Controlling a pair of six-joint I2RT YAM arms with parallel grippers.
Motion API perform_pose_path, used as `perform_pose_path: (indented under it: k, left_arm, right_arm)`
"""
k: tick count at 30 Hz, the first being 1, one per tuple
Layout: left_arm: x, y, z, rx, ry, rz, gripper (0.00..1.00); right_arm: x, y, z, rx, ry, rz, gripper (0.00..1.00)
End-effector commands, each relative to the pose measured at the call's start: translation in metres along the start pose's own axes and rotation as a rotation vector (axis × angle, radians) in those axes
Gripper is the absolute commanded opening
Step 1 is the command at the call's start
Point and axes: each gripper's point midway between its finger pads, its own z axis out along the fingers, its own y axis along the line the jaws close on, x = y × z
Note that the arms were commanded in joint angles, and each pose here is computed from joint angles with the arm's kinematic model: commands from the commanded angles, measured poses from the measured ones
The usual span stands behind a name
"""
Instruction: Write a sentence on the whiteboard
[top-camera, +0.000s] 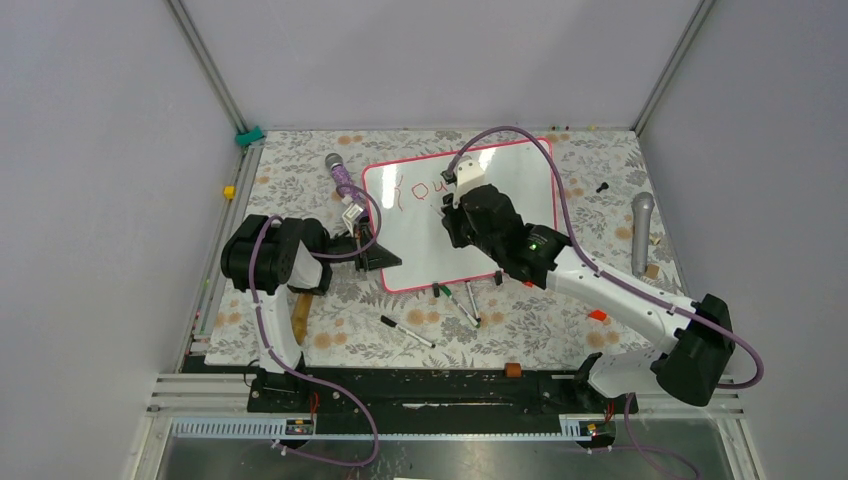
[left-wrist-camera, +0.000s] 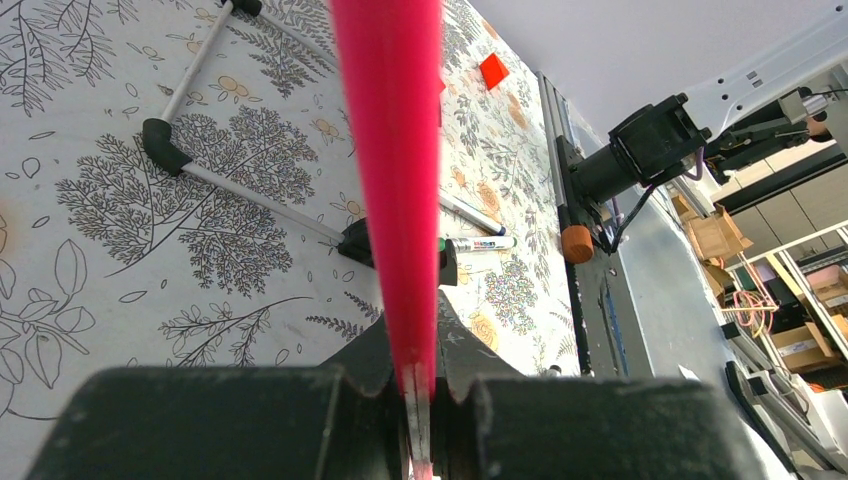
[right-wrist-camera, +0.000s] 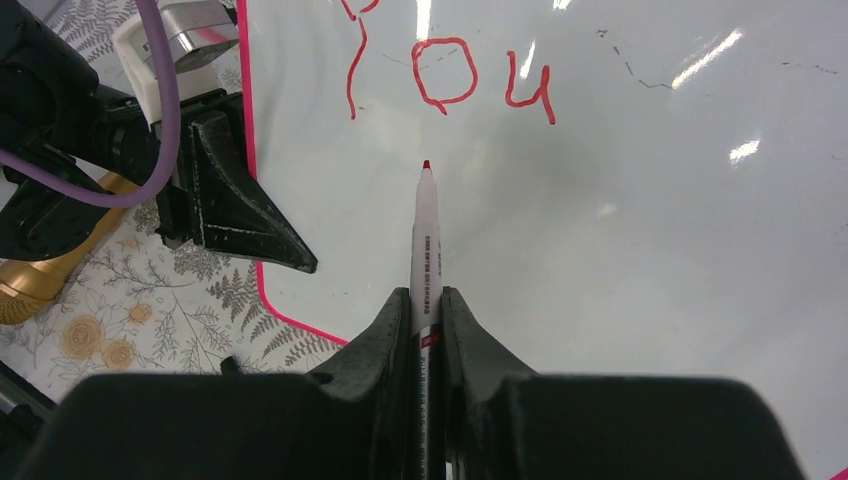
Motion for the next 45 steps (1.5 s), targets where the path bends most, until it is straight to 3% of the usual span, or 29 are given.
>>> perform_pose_path:
  k: [1, 15, 20, 45]
  left_arm:
    - [0.001, -0.005, 0.0, 0.013, 0.003, 0.092, 0.0]
    - [0.017, -0.006, -0.006, 0.01, 0.015, 0.128, 0.0]
    - [0.017, 0.002, -0.004, -0.007, 0.007, 0.06, 0.0]
    - [0.015, 0.004, 0.0, 0.01, 0.018, -0.003, 0.0]
  right_arm:
    - [-0.026, 0.008, -0.007, -0.026, -0.054, 0.003, 0.0]
    - [-0.018, 0.009, 0.001, -0.022, -0.02, -0.01, 0.0]
    - [-0.019, 0.008, 0.001, -0.017, -0.019, -0.019, 0.0]
    - [-0.013, 0.016, 0.012, -0.029, 0.038, -0.049, 0.0]
